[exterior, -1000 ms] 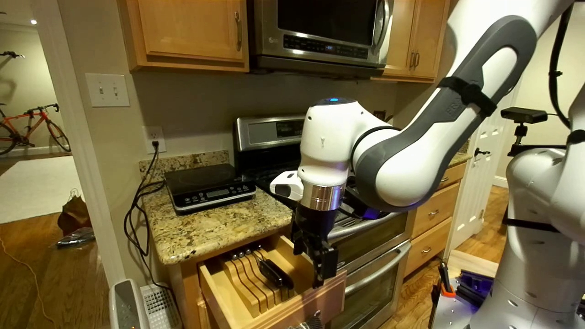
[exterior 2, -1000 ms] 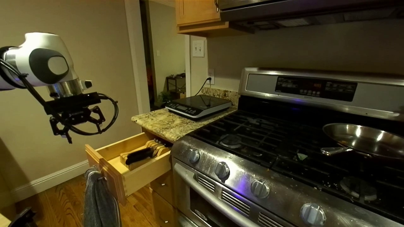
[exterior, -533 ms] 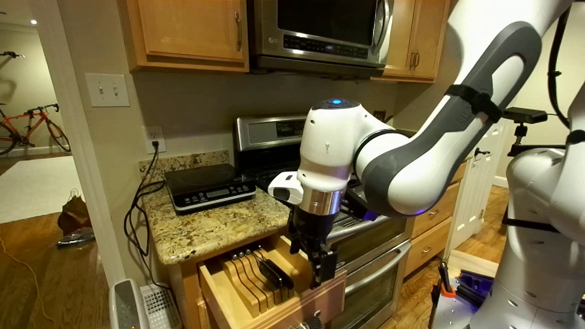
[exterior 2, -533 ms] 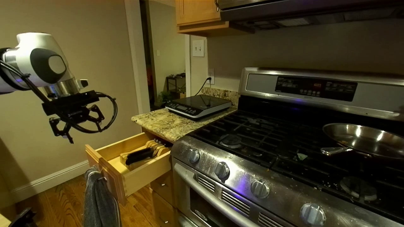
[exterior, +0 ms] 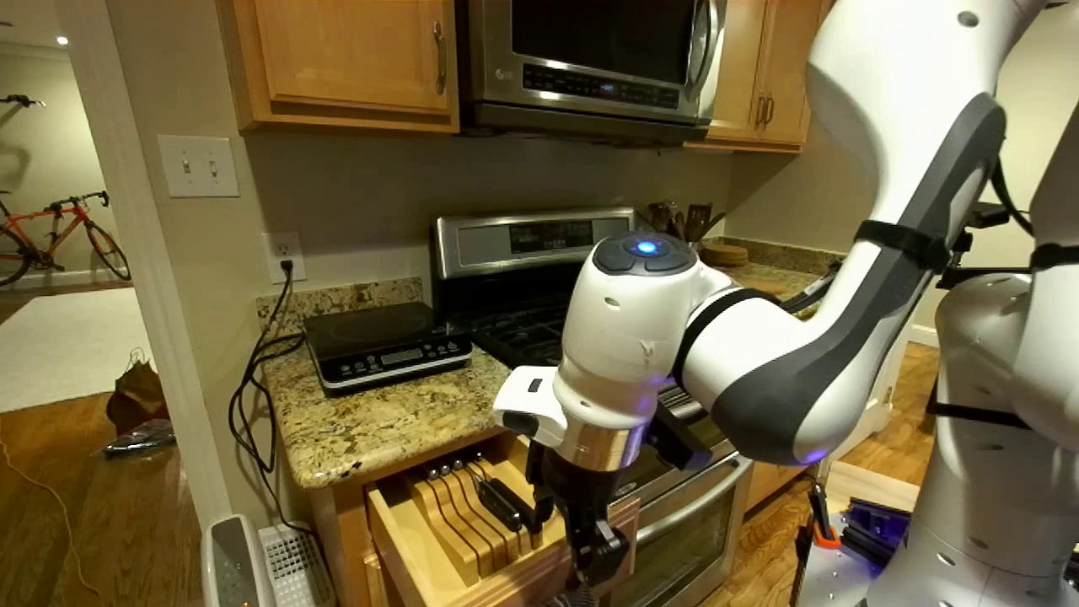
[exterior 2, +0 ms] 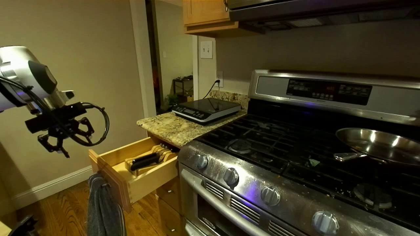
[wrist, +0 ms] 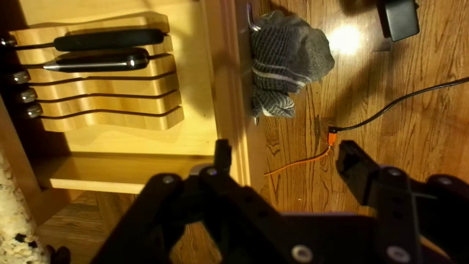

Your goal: Close the left drawer

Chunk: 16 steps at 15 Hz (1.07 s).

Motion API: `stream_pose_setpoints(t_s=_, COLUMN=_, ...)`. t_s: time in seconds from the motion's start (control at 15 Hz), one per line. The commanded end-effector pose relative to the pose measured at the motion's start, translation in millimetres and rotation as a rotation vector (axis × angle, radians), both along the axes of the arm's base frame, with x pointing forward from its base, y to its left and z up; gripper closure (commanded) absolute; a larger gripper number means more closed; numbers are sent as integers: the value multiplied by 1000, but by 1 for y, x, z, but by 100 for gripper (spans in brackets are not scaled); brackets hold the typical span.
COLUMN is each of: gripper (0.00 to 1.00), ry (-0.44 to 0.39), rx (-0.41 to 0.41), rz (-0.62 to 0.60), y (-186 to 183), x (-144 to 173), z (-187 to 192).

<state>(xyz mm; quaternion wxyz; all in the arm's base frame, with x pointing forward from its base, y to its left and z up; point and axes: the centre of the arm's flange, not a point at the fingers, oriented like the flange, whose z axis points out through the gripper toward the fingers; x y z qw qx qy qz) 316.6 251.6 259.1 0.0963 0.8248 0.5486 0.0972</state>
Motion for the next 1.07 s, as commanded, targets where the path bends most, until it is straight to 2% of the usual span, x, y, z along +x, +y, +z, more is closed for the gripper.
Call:
stream_pose_setpoints(t_s=0.0, gripper=52, ry=-26, rx=9, rz=-2, y=6, x=-3, z=-32)
stream_pose_setpoints(t_s=0.4, gripper=91, ry=-38, rx=-14, rz=-11, y=0, x=10, z=-65)
stream_pose_setpoints(t_s=0.67, gripper=97, ry=-11, rx=-25, rz=-38, y=-5, x=24, z=-87)
stream_pose_setpoints(t_s=1.0, gripper=92, ry=9, rx=-35, rz=-48, y=-8, x=37, z=-108)
